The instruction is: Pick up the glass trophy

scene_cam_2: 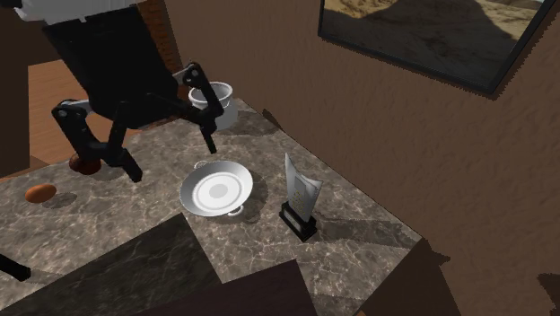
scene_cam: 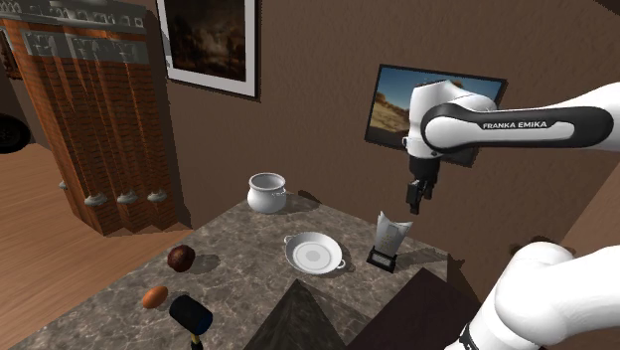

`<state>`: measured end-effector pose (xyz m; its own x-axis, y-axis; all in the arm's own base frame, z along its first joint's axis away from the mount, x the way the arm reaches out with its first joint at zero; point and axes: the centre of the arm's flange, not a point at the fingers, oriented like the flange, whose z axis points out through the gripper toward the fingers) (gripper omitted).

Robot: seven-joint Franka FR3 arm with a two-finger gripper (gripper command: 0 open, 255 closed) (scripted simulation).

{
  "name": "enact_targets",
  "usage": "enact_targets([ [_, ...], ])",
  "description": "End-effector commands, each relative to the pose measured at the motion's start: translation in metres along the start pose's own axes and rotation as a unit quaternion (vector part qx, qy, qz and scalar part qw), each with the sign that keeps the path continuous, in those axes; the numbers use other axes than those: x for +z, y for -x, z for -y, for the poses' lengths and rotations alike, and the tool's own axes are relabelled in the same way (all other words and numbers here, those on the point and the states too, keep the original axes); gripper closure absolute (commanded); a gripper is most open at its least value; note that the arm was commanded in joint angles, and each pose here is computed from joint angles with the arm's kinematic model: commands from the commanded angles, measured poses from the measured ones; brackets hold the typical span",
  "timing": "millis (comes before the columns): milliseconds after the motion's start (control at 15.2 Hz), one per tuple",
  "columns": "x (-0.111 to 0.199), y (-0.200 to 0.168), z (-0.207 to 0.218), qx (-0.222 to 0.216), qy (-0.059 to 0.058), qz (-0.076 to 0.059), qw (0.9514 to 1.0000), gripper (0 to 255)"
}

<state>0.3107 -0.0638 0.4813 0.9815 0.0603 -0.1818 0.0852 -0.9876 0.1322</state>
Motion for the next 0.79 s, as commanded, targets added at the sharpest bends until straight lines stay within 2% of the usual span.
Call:
enact_targets([
  [0, 0.019, -0.007, -0.020, -0.010, -0.003, -0.008, 0.9999, 0],
  [726, 0.114, -0.047, -0.126, -0.062, -0.024, -0.042, 0.9969, 0],
])
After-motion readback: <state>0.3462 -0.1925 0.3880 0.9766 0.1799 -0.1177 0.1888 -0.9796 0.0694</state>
